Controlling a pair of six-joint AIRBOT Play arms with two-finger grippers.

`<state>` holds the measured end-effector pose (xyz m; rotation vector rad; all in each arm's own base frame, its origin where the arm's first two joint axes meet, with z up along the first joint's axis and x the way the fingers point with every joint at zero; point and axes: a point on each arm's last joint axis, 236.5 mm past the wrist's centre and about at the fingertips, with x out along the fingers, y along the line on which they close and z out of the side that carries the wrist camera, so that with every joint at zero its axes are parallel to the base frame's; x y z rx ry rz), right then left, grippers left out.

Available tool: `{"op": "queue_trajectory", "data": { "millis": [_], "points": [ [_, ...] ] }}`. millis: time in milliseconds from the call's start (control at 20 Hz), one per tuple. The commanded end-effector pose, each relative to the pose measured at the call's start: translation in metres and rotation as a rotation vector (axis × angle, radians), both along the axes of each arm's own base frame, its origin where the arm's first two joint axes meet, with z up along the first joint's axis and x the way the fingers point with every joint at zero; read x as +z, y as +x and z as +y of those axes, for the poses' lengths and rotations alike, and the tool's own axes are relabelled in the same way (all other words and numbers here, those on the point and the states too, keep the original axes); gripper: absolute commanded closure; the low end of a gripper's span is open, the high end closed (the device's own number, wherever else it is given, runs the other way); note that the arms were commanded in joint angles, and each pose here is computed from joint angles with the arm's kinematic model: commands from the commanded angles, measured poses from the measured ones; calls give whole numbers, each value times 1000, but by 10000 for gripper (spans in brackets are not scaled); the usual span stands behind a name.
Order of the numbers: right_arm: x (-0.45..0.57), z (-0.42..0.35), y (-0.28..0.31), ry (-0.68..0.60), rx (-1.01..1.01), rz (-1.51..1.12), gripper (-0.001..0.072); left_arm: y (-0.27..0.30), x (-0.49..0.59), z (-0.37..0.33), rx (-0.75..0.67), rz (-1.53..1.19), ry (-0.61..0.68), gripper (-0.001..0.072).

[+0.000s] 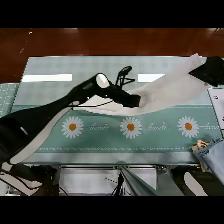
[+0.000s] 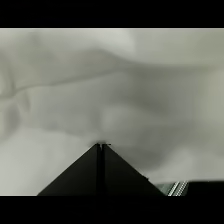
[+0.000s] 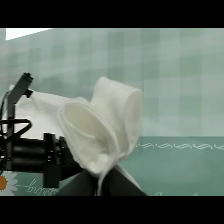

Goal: Fold the shirts.

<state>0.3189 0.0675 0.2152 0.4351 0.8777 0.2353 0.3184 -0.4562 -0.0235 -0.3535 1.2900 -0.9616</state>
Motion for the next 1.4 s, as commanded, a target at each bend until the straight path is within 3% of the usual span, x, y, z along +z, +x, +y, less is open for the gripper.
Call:
{"op": "queue_trajectory", "data": {
  "millis": [0, 300, 500, 650, 950, 1250, 1300, 1350],
  "points": [
    [14, 3, -31, 10, -18, 1, 682, -8, -22, -38, 75, 38, -55, 684],
    [23, -3, -37, -14, -41, -38, 683, 26, 5, -23, 93, -22, -146, 685],
    [15, 9, -10, -18, 6, -62, 683, 97, 104, 67, 187, -281, -142, 686],
    [8, 60, 28, -6, 106, -125, 683, 124, 168, 170, 281, -431, -44, 686],
    [-67, 201, 86, 81, 264, -113, 683, 95, 234, 345, 440, -520, 176, 685],
    [-179, 321, 84, 180, 317, 1, 681, 53, 256, 384, 476, -508, 221, 683],
    [-197, 335, 77, 209, 310, 45, 662, 50, 260, 381, 471, -517, 219, 683],
    [-209, 346, 72, 234, 300, 77, 487, 49, 261, 378, 463, -522, 217, 684]
  ]
}}
